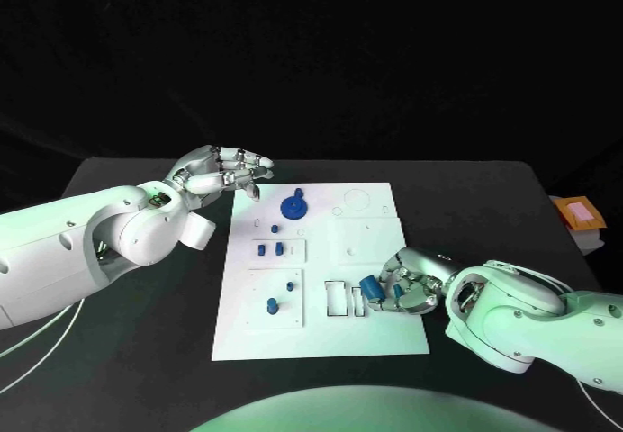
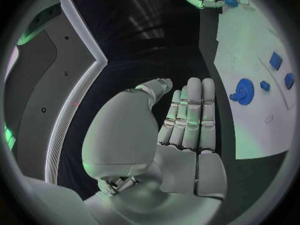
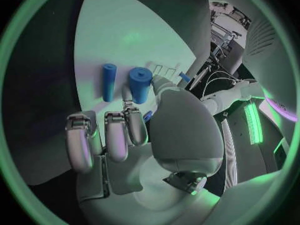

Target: Assemble the parts on the task board

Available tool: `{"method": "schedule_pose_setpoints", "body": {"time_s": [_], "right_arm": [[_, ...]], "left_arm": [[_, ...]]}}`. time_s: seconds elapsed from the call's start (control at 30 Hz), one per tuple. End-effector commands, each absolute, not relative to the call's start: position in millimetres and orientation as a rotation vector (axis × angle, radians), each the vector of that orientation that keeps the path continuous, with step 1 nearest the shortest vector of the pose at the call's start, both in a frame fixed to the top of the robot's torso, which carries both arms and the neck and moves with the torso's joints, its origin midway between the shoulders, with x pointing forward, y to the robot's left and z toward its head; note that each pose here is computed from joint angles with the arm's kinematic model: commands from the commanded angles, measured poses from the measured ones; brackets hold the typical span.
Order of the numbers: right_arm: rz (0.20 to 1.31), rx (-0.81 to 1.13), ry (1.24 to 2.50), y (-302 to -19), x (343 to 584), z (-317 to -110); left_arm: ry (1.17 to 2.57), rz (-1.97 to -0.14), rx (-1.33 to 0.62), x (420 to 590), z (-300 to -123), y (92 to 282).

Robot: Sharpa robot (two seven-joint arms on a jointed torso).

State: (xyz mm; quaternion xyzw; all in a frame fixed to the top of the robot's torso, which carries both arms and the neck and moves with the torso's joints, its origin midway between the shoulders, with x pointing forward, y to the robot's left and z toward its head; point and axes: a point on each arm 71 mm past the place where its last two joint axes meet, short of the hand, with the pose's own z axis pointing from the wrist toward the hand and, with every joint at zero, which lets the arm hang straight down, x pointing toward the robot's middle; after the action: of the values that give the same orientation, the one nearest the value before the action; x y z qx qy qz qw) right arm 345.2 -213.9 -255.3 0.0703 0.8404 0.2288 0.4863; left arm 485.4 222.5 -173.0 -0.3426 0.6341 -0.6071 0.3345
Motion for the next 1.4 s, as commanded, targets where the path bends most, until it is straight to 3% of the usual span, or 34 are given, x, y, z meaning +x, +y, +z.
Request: {"method": "schedule_pose_setpoints", "body": {"time_s": [0.03,0.63,1.0,1.4], "right_arm": [[0.539,0.289,2.082,-220,342,-263],[0.599,0.570,2.028,-227,348,-250],[0.617,0.587,1.995,-226,349,-243],[0.733,0.528,2.061,-196,343,-240]], "left_arm": [[1.665,-1.604,-0.882,484.5,-172.1,220.3],[1.668,-1.608,-0.874,484.5,-172.8,218.9],[1.668,-1.611,-0.873,484.3,-172.9,219.2],[1.668,-1.613,-0.871,484.3,-173.1,218.9]]}}
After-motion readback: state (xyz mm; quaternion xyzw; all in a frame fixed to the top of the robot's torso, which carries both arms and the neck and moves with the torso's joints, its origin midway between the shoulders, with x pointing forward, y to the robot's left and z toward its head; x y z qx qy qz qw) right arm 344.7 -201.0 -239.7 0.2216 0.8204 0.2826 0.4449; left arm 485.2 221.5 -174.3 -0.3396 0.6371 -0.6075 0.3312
